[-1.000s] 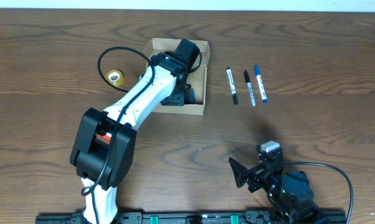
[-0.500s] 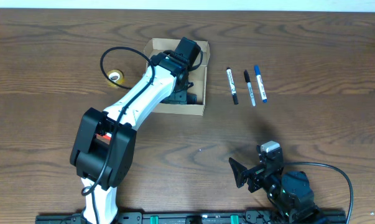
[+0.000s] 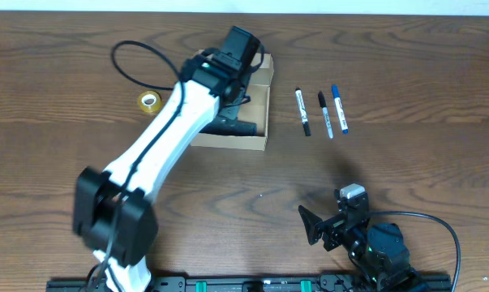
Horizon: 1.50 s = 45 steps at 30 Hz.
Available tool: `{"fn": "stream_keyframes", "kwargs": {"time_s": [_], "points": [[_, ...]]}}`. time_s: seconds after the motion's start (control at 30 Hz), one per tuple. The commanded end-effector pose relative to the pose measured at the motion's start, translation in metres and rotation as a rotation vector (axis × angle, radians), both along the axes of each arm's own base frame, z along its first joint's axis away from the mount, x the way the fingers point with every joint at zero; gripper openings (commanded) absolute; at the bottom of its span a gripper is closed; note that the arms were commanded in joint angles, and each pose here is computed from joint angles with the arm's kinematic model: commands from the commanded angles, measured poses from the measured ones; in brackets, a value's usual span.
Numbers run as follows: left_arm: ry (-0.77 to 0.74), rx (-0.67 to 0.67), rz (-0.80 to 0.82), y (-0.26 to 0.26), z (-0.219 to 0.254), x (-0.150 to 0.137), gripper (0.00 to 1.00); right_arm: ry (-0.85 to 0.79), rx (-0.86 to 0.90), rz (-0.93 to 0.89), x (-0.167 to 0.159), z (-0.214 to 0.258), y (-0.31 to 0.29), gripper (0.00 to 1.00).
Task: Pack container
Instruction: 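Lower the eraser into the box and open the left gripper, then withdraw the left gripper and move it over the red stapler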
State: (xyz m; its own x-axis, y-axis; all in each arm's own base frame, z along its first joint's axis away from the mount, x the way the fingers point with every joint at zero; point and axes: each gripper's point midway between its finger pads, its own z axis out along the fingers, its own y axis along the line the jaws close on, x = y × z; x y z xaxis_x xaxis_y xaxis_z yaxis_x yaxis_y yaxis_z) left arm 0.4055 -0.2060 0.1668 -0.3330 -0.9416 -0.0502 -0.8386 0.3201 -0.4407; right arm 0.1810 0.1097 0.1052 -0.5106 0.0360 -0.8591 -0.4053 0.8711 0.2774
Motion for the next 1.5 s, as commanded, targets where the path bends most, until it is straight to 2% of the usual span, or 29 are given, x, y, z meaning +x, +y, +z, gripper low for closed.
{"fn": "stream_keyframes", "kwargs": {"time_s": [0.0,0.03,0.07,0.23,0.43,0.53,0.93,1.03,1.2,1.47], "points": [[-0.089,0.110,-0.045,0.027,0.037,-0.002,0.95,-0.010,-0.009,0.013,-0.001,0.000,0.001,0.99],[-0.093,0.126,-0.059,0.032,0.041,-0.004,0.98,-0.010,-0.009,0.013,-0.001,0.000,0.001,0.99],[-0.096,0.144,-0.077,0.037,0.047,-0.008,0.95,-0.010,-0.009,0.013,-0.001,0.000,0.001,0.99],[-0.055,0.247,-0.149,0.069,0.064,-0.037,0.95,-0.010,-0.009,0.013,-0.001,0.000,0.001,0.99],[0.112,0.337,-0.088,0.127,0.068,-0.083,0.95,-0.010,-0.009,0.013,-0.001,0.000,0.001,0.99],[0.177,0.355,-0.066,0.152,0.069,-0.097,0.95,-0.010,-0.009,0.013,-0.001,0.000,0.001,0.99],[0.240,0.441,-0.321,0.196,0.074,-0.111,0.95,-0.010,-0.009,0.013,-0.001,0.000,0.001,0.99],[0.258,0.423,-0.309,0.205,0.066,-0.119,0.95,-0.010,-0.009,0.013,-0.001,0.000,0.001,0.99],[0.236,0.294,-0.293,0.210,0.039,-0.121,0.95,-0.010,-0.009,0.013,-0.001,0.000,0.001,0.99],[0.291,0.269,-0.232,0.227,-0.003,-0.127,0.95,-0.010,-0.009,0.013,-0.001,0.000,0.001,0.99]]}}
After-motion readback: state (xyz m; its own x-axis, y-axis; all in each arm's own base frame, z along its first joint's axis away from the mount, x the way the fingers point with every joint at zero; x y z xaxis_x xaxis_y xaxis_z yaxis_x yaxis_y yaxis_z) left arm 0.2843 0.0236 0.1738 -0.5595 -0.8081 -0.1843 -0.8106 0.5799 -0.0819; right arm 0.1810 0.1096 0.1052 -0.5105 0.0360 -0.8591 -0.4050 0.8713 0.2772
